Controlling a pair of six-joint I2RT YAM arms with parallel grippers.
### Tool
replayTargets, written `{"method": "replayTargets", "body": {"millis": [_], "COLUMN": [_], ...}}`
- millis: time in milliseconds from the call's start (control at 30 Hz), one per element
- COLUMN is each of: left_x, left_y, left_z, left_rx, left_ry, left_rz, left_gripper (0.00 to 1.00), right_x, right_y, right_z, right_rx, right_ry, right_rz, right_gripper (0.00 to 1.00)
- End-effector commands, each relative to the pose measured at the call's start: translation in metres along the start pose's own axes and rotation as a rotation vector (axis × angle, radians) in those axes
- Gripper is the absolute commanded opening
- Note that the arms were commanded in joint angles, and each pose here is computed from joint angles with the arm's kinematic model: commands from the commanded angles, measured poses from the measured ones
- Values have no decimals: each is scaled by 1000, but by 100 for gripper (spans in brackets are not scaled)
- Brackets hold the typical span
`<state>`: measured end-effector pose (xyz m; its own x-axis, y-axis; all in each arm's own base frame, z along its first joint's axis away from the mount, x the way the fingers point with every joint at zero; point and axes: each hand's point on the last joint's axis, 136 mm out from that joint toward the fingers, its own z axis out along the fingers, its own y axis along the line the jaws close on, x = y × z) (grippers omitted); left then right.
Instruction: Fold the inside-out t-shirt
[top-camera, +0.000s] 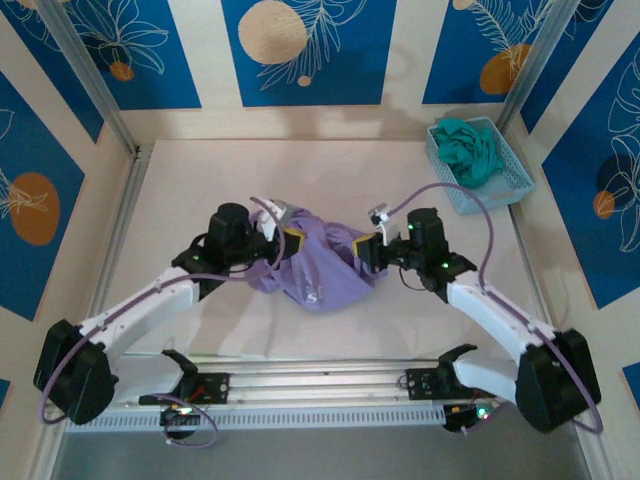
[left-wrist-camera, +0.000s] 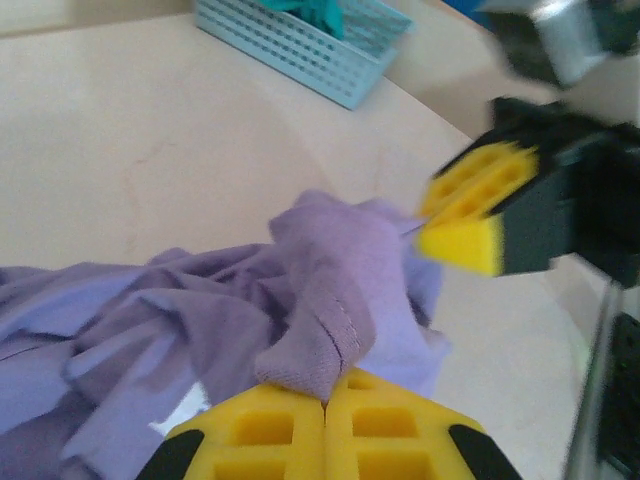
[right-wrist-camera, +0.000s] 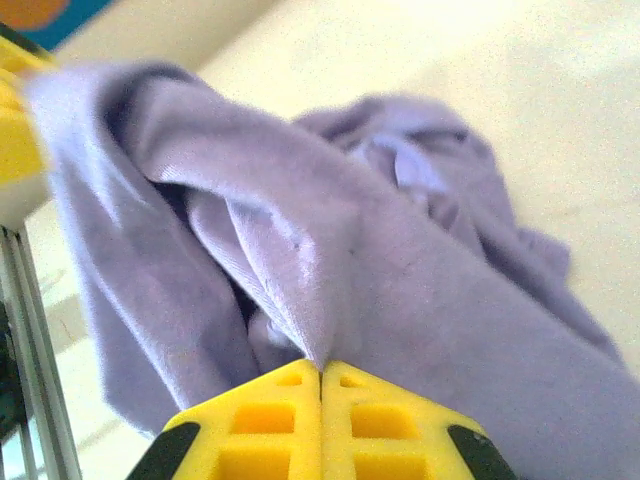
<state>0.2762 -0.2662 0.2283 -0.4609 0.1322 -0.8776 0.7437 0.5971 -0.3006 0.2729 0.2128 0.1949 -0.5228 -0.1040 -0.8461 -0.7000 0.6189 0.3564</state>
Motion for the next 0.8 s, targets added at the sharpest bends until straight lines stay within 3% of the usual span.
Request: {"method": "replayTargets", "body": {"millis": [0,100,267,367,433,567,667,767], "left_x": [2,18,58,71,73,65,52,41], "left_y": [22,27,46,54,66,73,52,16], "left_z": [-13,-15,-11,-13,-23,-48,-55,-48], "left_rx": [-122,-141,-231,-291,-401,-551,-521,-405], "left_ry": [-51,-25,102,161,182,171,142,119], "left_rz": [-37,-55,-109,-133,-143,-142,-101,-44], "left_gripper": [0,0,11,23,31,46,55,59], "right_x": [-23,-27,-20,-13,-14,-18,-23,-29], "right_y": [28,41,55,60,60,62,59,57], "right_z": [-19,-25,-18,-11,-7,-2,0,4], "right_rx": [-104,-156,-237,-277,-295,-315,-303,-298], "right_ry": [-114,-148,-119,-81,-65,-44,-33,-19], "right_rz": [-74,-102,-113,-98,-67,6,71,151], "right_gripper": [0,0,0,0,0,0,0,0]}}
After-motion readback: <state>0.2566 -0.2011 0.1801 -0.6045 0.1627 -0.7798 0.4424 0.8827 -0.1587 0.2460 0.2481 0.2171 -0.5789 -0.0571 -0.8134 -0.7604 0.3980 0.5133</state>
